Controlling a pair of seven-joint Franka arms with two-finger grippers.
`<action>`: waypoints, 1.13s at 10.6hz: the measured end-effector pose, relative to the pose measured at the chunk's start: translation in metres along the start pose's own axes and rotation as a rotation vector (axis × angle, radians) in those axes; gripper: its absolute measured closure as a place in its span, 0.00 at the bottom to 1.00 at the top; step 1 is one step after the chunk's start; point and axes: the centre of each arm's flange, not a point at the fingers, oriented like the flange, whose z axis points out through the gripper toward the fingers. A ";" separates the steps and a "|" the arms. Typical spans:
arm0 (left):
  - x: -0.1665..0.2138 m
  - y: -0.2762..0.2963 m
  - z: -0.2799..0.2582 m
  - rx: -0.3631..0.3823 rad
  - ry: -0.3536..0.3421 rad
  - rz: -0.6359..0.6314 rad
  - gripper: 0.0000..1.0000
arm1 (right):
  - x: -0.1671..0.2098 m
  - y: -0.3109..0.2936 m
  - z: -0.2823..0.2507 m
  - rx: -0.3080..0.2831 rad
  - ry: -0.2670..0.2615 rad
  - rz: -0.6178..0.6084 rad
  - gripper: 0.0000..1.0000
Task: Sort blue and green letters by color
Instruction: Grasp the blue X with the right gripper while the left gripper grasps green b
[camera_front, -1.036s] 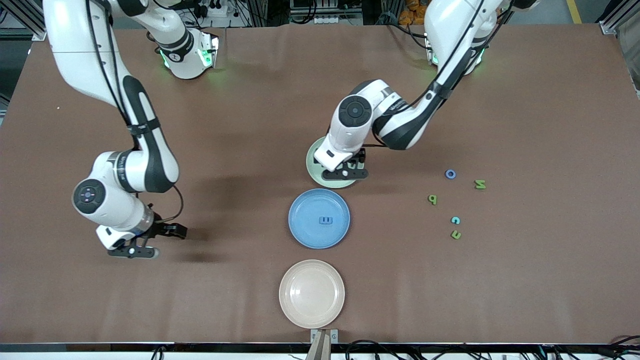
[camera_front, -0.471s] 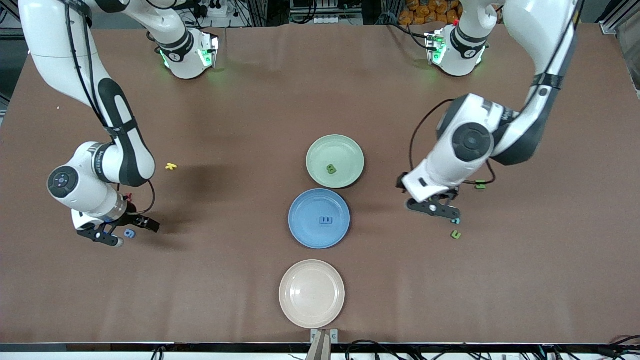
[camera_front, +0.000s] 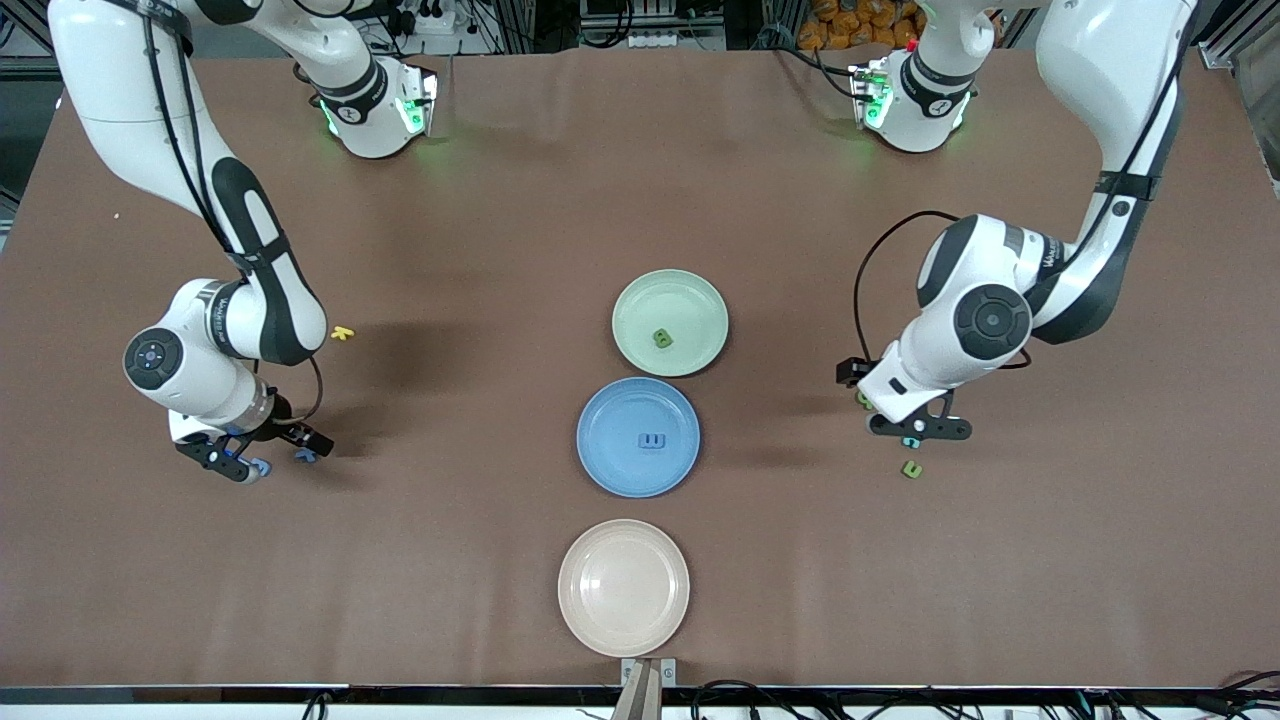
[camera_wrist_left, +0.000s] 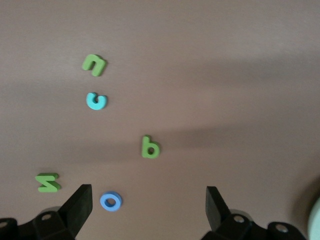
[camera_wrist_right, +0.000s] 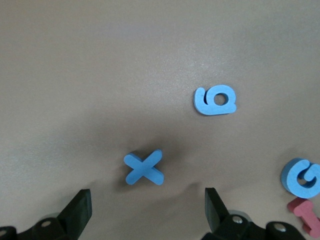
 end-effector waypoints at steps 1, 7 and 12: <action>0.002 -0.020 0.011 -0.014 0.018 -0.032 0.00 | -0.001 0.001 0.002 -0.001 -0.001 0.001 0.00; -0.004 -0.027 0.087 -0.072 0.023 -0.061 0.13 | -0.004 0.002 0.019 -0.007 0.008 0.000 0.07; -0.005 -0.020 0.121 -0.066 0.037 -0.014 0.25 | 0.003 -0.003 0.011 0.002 0.028 0.000 0.63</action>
